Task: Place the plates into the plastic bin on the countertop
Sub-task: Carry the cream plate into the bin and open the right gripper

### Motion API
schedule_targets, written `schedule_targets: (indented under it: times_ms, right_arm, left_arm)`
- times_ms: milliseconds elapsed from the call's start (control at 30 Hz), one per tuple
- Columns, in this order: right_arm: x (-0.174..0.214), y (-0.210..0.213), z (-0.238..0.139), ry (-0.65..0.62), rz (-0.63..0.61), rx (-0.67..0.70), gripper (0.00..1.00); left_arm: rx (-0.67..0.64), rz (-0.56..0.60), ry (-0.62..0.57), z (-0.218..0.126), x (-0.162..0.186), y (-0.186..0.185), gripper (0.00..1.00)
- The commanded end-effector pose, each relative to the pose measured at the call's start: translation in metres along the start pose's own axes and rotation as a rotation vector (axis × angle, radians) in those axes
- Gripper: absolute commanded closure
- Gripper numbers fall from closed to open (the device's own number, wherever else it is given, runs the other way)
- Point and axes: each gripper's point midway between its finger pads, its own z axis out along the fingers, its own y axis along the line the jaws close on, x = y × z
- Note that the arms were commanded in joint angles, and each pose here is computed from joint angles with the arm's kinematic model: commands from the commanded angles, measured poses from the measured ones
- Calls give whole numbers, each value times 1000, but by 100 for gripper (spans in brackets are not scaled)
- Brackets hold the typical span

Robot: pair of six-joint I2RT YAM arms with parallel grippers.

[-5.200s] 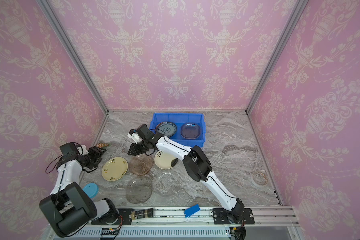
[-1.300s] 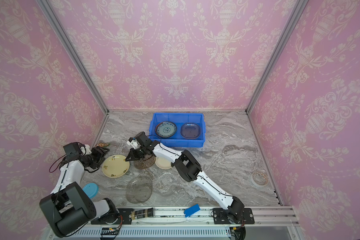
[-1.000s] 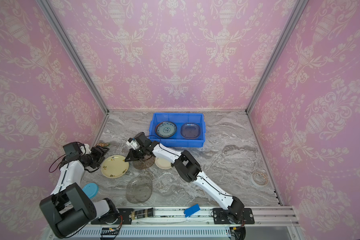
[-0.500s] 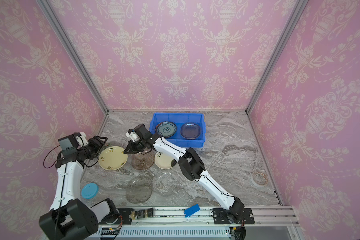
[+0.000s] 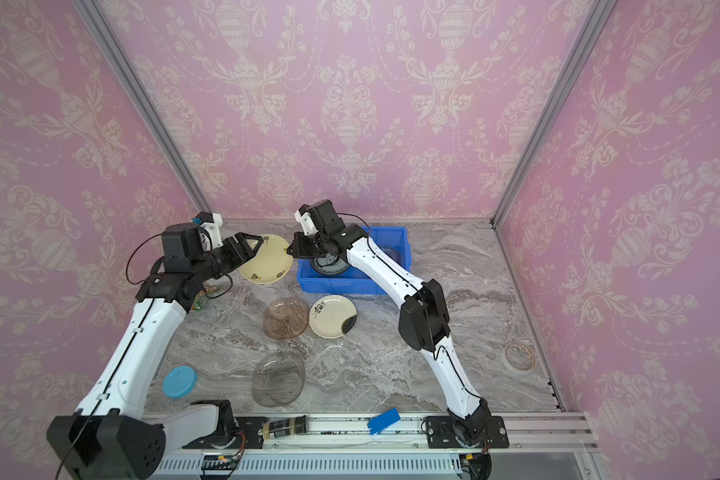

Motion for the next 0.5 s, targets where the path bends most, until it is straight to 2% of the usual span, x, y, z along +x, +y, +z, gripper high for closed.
schedule_targets:
  times_ms: [0,100,233,467]
  right_arm:
    - [-15,-27,-31,-58,5,119,100]
    - [-24,-54,-47,-85,46,191,100]
    - [-30,-93,-59,-94,95,284,100]
    - [-35,-149,-53,-87,181,344,100]
  left_arm:
    - [45,93,18,21,-1,-35,26]
    - [76,147,56,45,12,-56,26]
    - [133,150,106,76,34,-75,27]
    - [151,122,168,109,63,-70,28]
